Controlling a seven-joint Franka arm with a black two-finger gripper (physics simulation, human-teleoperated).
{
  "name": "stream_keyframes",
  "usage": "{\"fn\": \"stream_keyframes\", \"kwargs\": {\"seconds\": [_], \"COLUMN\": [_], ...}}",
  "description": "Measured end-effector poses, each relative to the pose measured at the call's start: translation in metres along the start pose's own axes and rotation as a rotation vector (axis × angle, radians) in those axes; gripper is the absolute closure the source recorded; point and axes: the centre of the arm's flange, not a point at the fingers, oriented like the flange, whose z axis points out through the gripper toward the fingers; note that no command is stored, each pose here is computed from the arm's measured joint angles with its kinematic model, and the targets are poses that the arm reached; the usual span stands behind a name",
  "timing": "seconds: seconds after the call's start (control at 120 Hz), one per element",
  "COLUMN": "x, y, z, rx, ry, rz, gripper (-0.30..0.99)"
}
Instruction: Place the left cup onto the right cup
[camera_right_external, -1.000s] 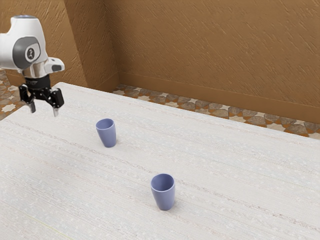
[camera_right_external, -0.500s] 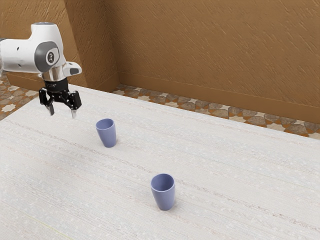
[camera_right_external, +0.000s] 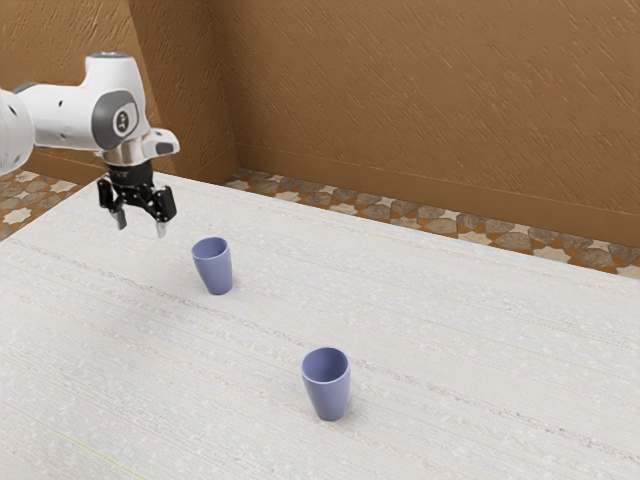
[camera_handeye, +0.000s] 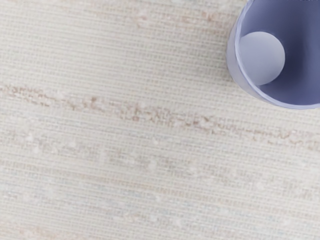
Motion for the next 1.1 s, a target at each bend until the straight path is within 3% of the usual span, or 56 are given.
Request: {"fn": "stream_keyframes", "kwargs": {"seconds": [0.433,1.1], "x": [0.043,0.076], "y": [-0.003,0.020], "z": [0.021,0.033], "rx": [0.022,0.016], "ry": [0.046,0.045], "rz": [0.166,0.310], "gripper": [0.00,0.00]}}
